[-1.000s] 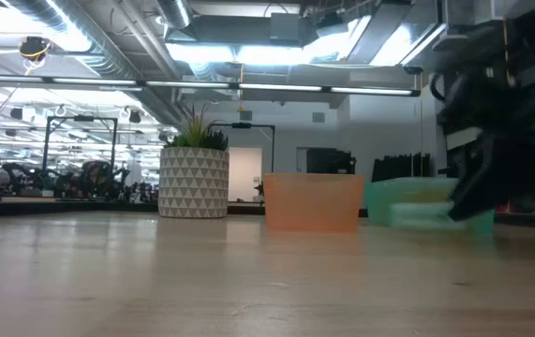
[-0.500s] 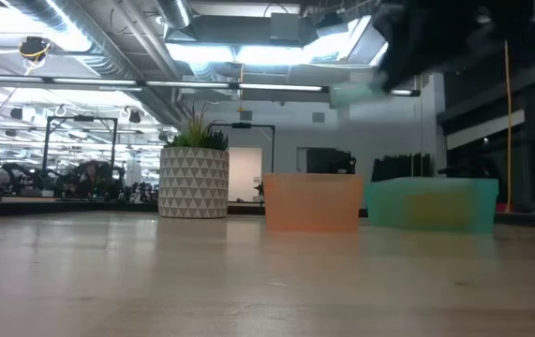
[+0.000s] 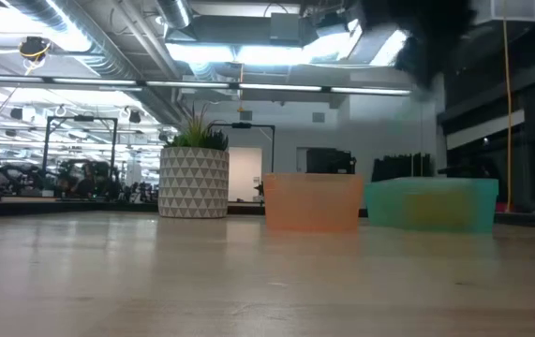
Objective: Pick and place medicine bottles into bin by pill shape (circle, oval)
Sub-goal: Adjust the small blue bottle
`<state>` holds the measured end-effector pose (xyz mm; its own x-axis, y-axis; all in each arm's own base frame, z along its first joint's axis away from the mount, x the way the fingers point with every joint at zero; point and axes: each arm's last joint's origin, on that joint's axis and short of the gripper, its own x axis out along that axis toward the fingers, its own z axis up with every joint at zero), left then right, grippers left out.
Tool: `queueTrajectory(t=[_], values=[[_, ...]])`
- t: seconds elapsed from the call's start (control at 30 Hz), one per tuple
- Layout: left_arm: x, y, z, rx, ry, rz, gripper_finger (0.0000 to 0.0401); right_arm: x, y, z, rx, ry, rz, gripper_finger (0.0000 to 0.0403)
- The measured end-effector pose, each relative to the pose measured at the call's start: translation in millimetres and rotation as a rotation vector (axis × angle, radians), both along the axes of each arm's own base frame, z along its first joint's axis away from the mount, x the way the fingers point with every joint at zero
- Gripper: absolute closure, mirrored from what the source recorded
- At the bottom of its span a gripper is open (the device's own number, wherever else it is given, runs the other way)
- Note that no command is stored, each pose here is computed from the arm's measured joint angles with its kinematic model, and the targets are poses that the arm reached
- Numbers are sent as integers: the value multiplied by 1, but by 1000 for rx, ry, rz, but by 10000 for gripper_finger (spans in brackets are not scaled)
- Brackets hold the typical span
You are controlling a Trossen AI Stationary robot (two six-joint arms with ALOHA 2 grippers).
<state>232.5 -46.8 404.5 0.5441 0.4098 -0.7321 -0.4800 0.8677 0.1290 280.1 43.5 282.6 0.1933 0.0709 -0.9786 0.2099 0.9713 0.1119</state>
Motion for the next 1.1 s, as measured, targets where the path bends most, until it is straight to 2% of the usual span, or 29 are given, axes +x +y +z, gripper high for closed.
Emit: queueTrajectory(t=[0.1, 0.2, 0.3, 0.5, 0.8, 1.1], values=[[0, 0, 0, 10, 8, -14, 214, 0, 9, -22, 120, 250, -139, 278], [0, 0, 0, 24, 18, -32, 214, -1, 17, -40, 149, 469, -295, 278], [0, 0, 0, 28, 21, -38, 214, 2, 26, -57, 182, 599, -338, 278], [0, 0, 0, 28, 21, -38, 214, 21, 46, -89, 317, 621, -236, 278], [0, 0, 0, 29, 22, -39, 214, 35, 54, -116, 330, 619, -228, 278], [0, 0, 0, 29, 22, -39, 214, 32, 54, -117, 333, 662, -267, 278]])
